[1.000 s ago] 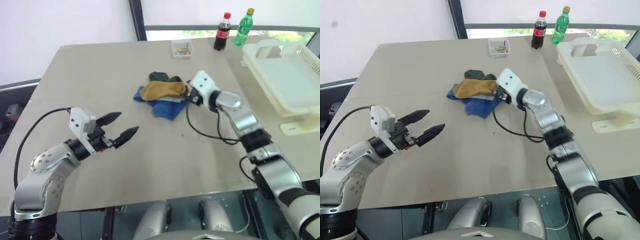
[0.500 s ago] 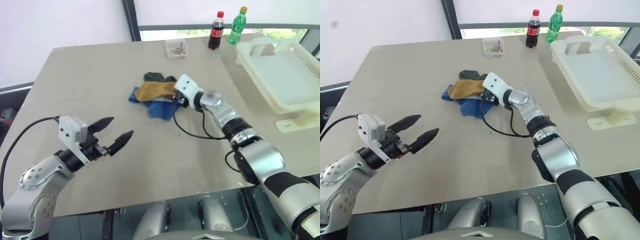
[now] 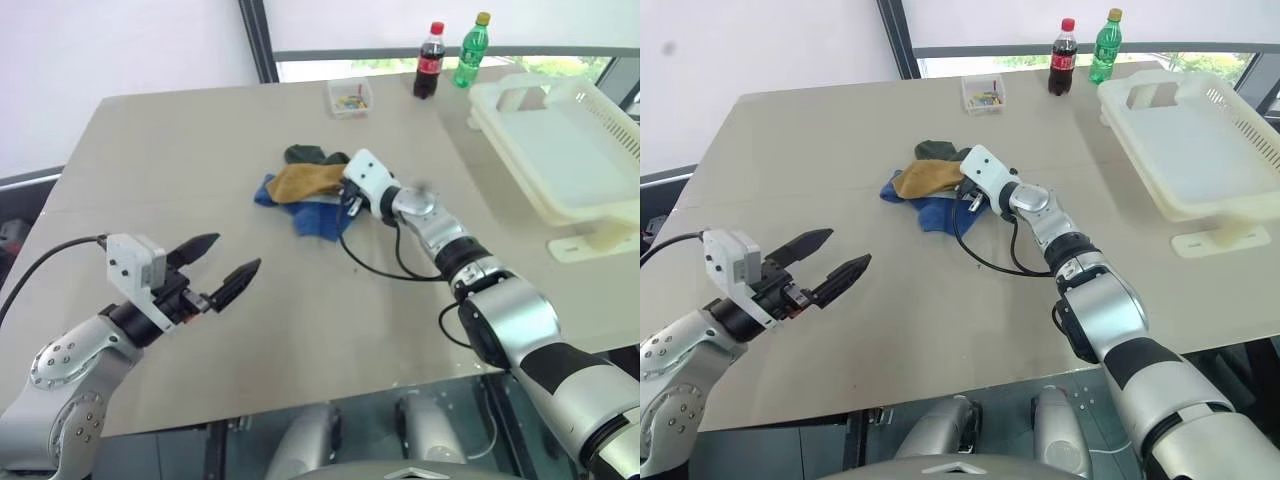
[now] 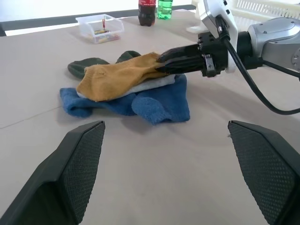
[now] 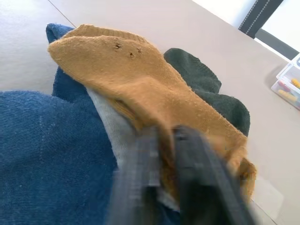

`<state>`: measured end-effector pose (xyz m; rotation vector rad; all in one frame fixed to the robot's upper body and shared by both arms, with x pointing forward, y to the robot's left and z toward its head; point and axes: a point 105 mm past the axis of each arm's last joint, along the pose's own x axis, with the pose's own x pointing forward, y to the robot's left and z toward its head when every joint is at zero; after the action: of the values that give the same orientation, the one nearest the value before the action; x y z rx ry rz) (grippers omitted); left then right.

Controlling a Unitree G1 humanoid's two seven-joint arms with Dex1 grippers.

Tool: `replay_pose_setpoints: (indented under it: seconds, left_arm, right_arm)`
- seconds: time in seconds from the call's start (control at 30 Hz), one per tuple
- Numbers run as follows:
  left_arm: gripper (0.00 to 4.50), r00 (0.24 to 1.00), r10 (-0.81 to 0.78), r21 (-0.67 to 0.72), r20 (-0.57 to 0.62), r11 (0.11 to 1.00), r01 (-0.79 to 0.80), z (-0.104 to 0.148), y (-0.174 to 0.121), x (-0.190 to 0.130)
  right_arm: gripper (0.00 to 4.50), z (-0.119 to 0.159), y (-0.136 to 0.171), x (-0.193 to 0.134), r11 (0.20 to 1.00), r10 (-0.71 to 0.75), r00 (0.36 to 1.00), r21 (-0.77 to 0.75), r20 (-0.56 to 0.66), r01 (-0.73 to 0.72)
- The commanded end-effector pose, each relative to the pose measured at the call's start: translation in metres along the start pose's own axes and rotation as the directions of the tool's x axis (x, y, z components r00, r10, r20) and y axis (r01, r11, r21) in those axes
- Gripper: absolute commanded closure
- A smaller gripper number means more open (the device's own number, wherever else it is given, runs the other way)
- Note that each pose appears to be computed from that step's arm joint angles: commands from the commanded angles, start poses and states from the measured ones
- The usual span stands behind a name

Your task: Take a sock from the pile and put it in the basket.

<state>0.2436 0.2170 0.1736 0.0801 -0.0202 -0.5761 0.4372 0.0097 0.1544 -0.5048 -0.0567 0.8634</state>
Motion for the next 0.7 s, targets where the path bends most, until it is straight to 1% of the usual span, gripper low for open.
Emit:
replay_pose_setpoints:
  seconds: [0.03, 0.23, 0.33, 0.53, 0.6, 0.7]
  left_arm:
    - [0.00, 0.999, -0.010, 0.040, 0.033, 0.999, 0.009, 0.011, -0.002, 0.000]
    - [0.00, 0.999, -0.007, 0.035, 0.036, 0.999, 0.005, 0.010, -0.001, -0.001]
    - [0.00, 0.999, -0.003, 0.029, 0.036, 1.000, 0.002, 0.008, 0.000, -0.001]
    - [0.00, 0.999, 0.001, 0.016, 0.041, 1.000, -0.002, 0.006, 0.002, 0.002]
    - [0.00, 0.999, 0.001, 0.011, 0.043, 1.000, -0.002, 0.005, 0.003, 0.003]
    - [0.00, 0.999, -0.004, 0.005, 0.042, 1.000, 0.004, 0.003, 0.004, 0.004]
  right_arm:
    - [4.45, 0.022, -0.009, 0.002, 0.999, -0.022, 0.998, -0.033, 0.057, 0.024]
    - [4.45, 0.021, -0.009, 0.000, 0.999, -0.010, 0.998, -0.037, 0.059, 0.012]
    - [4.45, 0.027, -0.004, -0.001, 0.999, 0.040, 0.994, -0.020, 0.097, -0.038]
    - [4.45, 0.037, 0.024, -0.009, 0.974, 0.227, 0.959, -0.038, 0.172, -0.223]
    - [4.45, 0.040, 0.034, -0.016, 0.959, 0.283, 0.939, -0.043, 0.193, -0.280]
    - [4.45, 0.039, 0.050, -0.032, 0.931, 0.364, 0.912, -0.060, 0.190, -0.359]
